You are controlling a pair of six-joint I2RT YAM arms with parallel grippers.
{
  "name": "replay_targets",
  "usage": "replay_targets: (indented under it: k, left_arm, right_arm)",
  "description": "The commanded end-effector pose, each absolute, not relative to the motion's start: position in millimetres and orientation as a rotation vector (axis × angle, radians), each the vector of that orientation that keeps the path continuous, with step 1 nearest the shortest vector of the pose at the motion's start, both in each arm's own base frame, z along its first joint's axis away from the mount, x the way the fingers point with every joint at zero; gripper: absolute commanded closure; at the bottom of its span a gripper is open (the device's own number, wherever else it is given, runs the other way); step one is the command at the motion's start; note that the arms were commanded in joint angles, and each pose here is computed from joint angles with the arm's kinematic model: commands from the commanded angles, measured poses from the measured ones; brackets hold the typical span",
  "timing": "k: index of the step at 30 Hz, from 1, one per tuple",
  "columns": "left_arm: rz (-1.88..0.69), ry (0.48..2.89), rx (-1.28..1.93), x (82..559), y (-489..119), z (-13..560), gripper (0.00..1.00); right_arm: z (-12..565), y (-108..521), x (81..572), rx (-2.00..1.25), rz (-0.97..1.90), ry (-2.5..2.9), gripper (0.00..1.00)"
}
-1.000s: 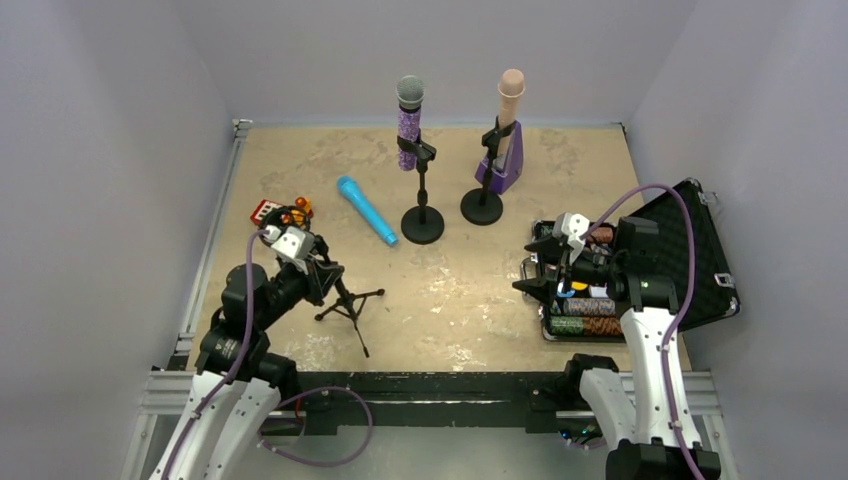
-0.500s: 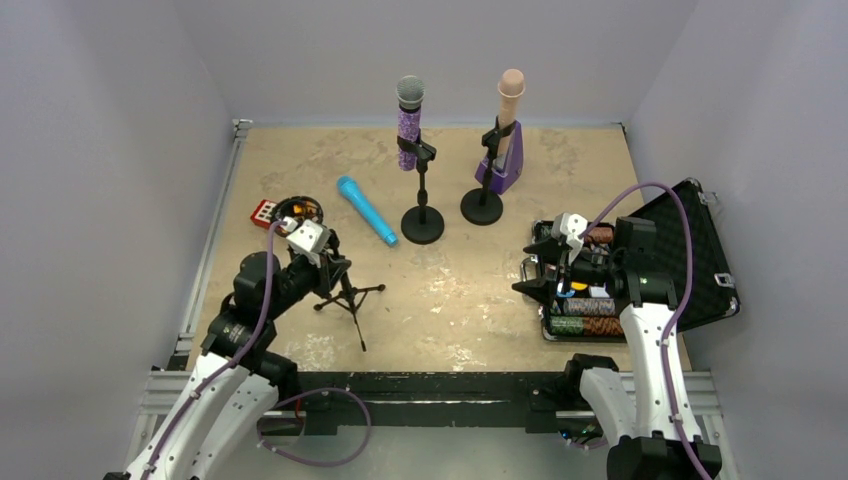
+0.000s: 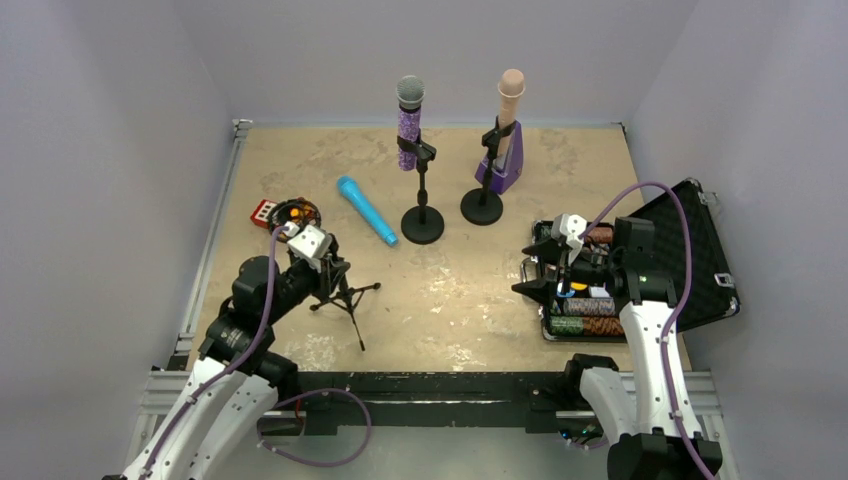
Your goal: Attach the microphones to the stand
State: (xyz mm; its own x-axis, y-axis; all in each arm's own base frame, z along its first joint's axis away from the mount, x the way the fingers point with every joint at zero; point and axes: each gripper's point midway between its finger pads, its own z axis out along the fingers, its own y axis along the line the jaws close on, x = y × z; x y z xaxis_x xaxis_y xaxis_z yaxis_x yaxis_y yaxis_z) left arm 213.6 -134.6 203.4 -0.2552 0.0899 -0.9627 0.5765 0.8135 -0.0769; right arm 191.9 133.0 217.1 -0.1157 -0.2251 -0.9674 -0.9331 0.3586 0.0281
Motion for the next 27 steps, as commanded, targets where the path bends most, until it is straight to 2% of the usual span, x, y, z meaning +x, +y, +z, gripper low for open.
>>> replay_targets:
  k: [1, 6, 14, 18, 27]
  left_arm:
    - [-0.497, 1.717, 0.518, 212, -135, 224, 0.73]
    - [-0.502, 1.74, 0.526, 201, -131, 224, 0.59]
    - [-0.538, 1.738, 0.515, 179, -126, 237, 0.29]
    - [-0.592, 1.767, 0.528, 164, -129, 247, 0.2]
    - [-0.708, 1.725, 0.586, 124, -132, 264, 0.11]
  right_arm:
    - [225, 135, 188, -1.08, 0.879, 1.55, 0.14]
    - [226, 136, 187, -1.087, 0.88, 1.543, 0.14]
    - [225, 137, 183, -1.112, 0.887, 1.519, 0.15]
    - [228, 141, 178, -1.152, 0.892, 1.497, 0.16]
    - [229, 182, 188, -1.418, 0.758, 1.555, 0.17]
